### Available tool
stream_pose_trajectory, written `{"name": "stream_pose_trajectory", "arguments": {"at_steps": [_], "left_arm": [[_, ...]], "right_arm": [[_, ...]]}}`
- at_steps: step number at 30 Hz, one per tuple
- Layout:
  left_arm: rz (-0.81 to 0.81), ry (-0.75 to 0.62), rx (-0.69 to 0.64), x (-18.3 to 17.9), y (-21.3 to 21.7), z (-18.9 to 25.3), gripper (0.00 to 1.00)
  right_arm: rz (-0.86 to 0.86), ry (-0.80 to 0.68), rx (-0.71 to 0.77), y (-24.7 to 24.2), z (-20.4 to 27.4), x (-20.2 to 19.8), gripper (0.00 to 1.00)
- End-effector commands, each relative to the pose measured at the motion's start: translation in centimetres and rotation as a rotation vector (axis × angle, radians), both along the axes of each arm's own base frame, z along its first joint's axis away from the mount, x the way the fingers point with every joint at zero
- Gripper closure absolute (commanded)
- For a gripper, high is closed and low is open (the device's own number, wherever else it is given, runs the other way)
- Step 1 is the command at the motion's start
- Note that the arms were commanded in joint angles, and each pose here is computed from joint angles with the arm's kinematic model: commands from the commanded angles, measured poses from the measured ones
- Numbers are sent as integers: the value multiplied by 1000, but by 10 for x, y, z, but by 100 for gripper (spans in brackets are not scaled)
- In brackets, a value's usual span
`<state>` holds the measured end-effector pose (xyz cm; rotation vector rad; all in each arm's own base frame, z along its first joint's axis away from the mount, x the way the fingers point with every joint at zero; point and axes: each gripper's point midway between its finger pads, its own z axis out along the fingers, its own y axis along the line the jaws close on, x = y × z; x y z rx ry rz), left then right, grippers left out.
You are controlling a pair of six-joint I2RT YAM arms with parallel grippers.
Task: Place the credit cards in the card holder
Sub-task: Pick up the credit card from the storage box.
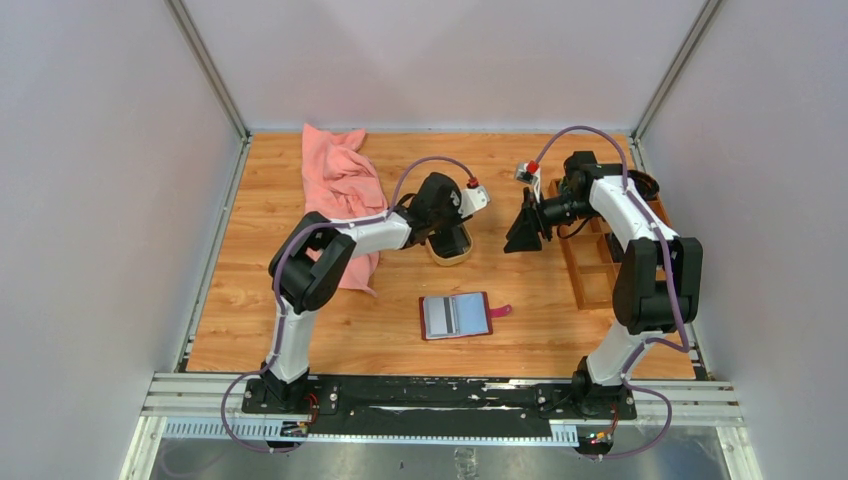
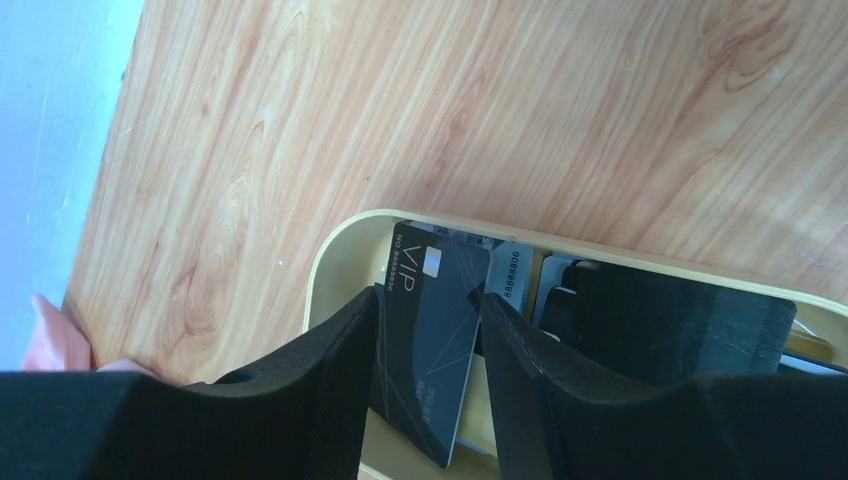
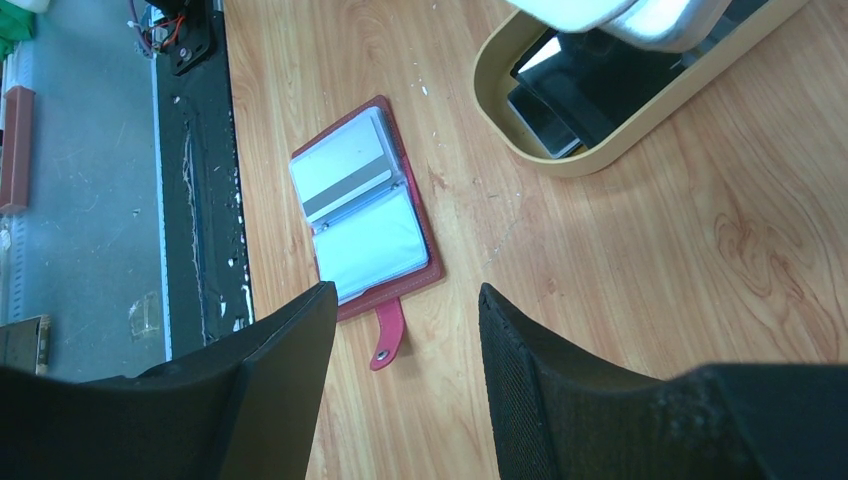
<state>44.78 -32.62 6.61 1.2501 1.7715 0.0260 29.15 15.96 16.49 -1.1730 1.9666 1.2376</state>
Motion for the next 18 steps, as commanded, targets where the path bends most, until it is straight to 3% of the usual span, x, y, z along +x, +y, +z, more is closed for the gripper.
{"name": "stream_pose_trajectory", "arguments": {"at_steps": [1,6,11,18], "left_arm": [[53,-78,-32,19,9,35,55],[64,-94,-42,23,11,45,55],[82,-80,-70,27,16,46,65],[106,-59,-69,34,27,36,62]], "right_arm": [[-8,14,30,-3,4,0,42],[-7,20,30,-3,3,-1,42],[-5,21,33,-3,3,-1,42],[-1,26,35,-2,3,-1,42]]}}
